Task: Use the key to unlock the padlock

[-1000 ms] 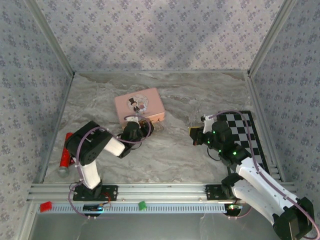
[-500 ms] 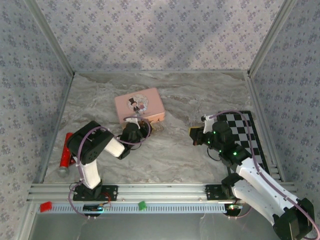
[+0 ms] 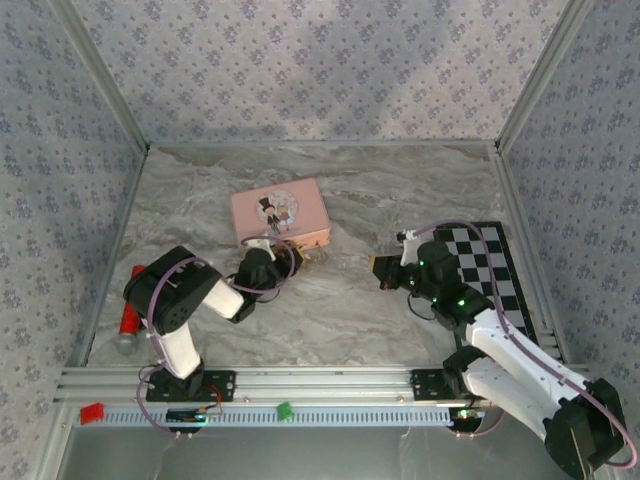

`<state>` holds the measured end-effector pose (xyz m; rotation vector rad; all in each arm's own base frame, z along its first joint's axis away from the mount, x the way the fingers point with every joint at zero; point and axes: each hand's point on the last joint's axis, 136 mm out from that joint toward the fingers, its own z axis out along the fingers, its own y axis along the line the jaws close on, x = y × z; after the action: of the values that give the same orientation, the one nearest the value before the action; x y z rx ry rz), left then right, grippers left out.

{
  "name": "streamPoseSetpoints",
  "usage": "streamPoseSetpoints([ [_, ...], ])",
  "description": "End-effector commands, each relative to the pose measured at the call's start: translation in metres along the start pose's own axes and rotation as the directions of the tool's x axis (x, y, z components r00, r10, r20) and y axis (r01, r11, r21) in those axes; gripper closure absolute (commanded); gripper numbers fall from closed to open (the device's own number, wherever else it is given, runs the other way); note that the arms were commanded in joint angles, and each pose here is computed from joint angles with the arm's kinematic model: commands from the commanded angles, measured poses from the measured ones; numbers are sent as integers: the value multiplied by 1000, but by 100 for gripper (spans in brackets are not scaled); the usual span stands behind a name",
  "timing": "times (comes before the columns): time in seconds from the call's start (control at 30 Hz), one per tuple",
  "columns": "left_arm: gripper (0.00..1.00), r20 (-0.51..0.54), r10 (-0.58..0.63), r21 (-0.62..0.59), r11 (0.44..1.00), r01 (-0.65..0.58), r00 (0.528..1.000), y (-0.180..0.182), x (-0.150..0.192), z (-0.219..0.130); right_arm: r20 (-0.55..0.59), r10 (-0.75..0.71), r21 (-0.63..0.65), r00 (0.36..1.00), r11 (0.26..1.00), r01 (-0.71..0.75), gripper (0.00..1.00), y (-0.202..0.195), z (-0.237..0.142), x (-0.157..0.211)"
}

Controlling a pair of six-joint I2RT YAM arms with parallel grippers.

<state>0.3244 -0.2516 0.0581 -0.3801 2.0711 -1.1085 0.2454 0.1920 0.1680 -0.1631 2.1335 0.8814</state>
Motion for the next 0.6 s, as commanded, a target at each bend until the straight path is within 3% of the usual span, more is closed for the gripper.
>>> streamPoseSetpoints([
  [0.0, 86, -122, -185, 52, 980, 192, 975, -9, 14, 1, -17, 47, -38, 999, 998, -48, 100, 7, 9, 7],
  [0.27, 86, -191, -260, 56, 960, 275, 946, -10, 25, 2, -125, 192, -63, 973, 978, -201, 100, 9, 43, 31],
  [0.57, 87, -259, -381, 120, 899, 421, 888, -23, 32, 9, -221, 286, -109, 932, 943, -315, 100, 18, 83, 54],
])
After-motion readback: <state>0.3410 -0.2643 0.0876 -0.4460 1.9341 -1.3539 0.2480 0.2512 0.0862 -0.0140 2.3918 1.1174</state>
